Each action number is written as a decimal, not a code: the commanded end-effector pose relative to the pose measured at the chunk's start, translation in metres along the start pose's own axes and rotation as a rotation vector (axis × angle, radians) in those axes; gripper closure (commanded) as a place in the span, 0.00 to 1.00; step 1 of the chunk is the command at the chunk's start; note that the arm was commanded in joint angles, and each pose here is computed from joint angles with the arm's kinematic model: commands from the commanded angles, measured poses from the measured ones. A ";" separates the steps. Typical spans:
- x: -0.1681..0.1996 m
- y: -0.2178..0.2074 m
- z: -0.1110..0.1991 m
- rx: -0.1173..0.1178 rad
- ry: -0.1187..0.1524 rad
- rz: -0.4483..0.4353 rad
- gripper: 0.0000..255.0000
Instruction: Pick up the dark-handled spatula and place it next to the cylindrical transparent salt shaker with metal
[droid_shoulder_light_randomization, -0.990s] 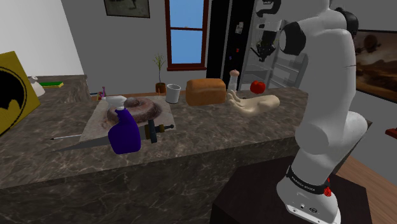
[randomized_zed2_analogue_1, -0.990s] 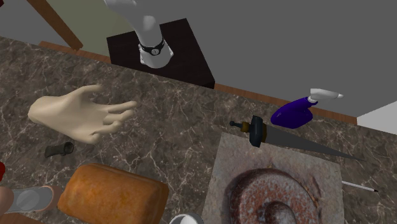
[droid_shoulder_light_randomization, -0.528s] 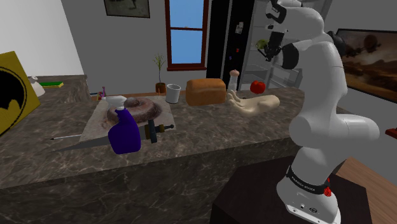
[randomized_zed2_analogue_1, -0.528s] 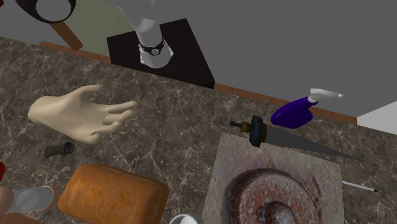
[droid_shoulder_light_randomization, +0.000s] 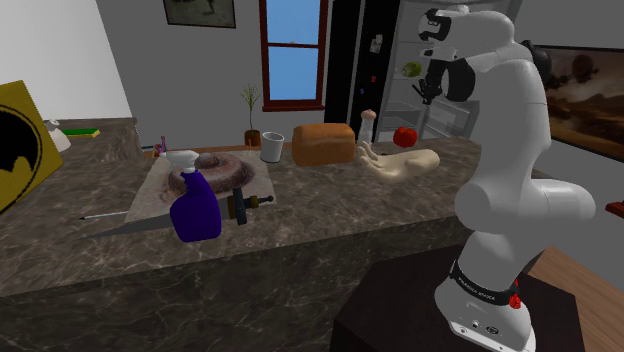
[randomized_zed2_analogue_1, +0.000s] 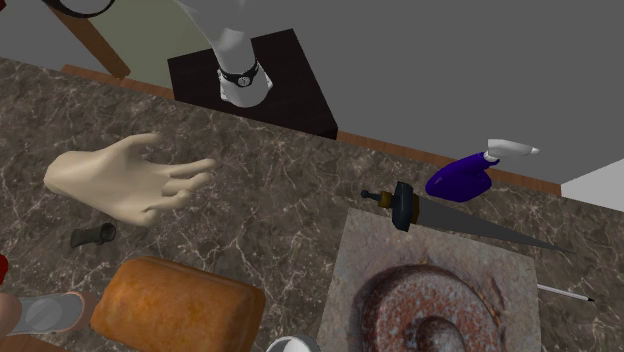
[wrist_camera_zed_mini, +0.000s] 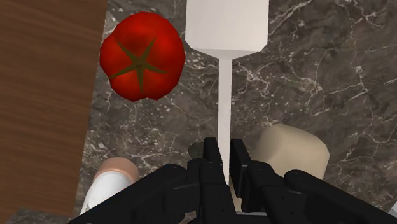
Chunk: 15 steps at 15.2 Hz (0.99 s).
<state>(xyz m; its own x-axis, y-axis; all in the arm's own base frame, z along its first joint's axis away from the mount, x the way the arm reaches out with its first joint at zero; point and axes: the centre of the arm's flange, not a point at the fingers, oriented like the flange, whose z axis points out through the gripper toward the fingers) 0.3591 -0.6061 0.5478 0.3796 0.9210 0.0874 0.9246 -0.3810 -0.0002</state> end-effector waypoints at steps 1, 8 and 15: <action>-0.001 0.000 0.012 0.000 -0.001 0.000 1.00; -0.004 0.000 0.049 0.000 -0.001 0.000 1.00; -0.007 0.000 0.086 0.000 -0.001 0.000 1.00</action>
<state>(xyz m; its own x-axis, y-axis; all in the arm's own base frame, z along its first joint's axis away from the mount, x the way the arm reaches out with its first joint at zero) 0.3595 -0.6058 0.4674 0.3796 0.9211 0.0870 0.9246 -0.3810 -0.0003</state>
